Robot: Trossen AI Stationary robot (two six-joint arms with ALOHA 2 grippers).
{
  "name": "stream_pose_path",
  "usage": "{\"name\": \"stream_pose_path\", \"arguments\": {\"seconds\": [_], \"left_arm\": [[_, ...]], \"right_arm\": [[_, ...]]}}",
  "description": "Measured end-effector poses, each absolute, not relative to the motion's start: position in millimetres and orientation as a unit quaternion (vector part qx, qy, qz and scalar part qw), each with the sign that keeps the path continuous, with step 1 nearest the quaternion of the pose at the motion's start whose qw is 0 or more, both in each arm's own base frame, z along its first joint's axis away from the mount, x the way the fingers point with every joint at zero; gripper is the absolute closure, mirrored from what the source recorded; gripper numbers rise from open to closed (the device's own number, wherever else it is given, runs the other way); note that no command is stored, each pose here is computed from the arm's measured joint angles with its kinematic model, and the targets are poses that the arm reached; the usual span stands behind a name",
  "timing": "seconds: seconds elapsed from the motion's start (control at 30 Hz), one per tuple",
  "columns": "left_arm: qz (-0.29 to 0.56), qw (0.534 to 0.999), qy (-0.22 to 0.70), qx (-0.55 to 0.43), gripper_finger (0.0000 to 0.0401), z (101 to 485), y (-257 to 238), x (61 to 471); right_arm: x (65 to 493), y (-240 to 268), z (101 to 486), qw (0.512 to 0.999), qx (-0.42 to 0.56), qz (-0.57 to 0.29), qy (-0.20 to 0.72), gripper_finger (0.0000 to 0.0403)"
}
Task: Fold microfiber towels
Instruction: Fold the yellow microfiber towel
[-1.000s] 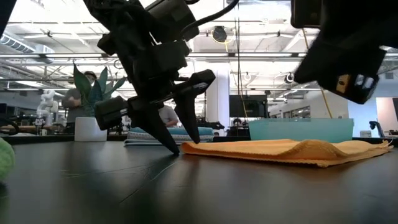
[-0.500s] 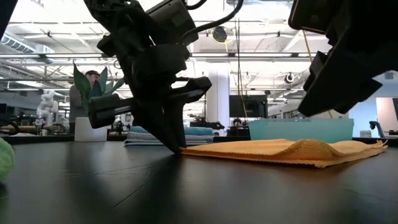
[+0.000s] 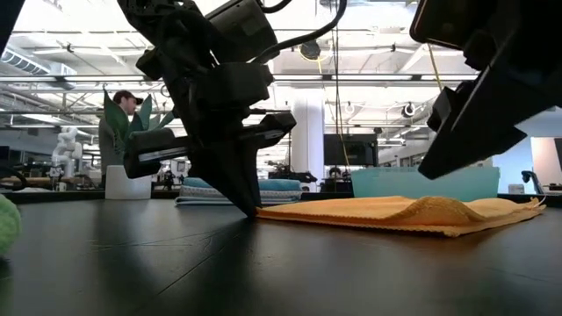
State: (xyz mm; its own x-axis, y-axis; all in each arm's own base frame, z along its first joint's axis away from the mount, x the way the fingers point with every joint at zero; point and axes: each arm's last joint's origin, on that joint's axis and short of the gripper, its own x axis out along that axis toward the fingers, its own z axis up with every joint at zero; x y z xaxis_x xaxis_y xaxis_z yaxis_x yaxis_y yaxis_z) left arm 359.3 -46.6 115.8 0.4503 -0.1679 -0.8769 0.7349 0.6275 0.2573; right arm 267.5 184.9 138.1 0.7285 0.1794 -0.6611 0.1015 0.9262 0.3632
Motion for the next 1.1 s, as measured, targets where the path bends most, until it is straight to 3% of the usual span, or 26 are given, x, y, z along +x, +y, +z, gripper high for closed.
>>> {"name": "stream_pose_path", "arguments": {"seconds": [0.37, 0.53, 0.8, 1.1], "left_arm": [[-0.278, 0.794, 0.445, 0.307, 0.0394, 115.8, -48.3, 359.2], [-0.279, 0.796, 0.449, 0.296, 0.0389, 115.4, -49.6, 358.3], [-0.28, 0.796, 0.451, 0.292, 0.0389, 115.3, -52.6, 357.7], [-0.271, 0.806, 0.465, 0.248, 0.0394, 121.9, -53.8, 354.4]], "right_arm": [[274.2, 192.2, 102.3, 0.906, 0.156, 0.003, 0.395, 0.0206], [267.3, 193.4, 84.8, 0.892, 0.126, -0.014, 0.433, 0.026], [258.3, 199.5, 74.5, 0.887, 0.071, 0.004, 0.456, 0.0391], [262.6, 199.9, 82.7, 0.893, 0.122, 0.002, 0.434, 0.04]]}}
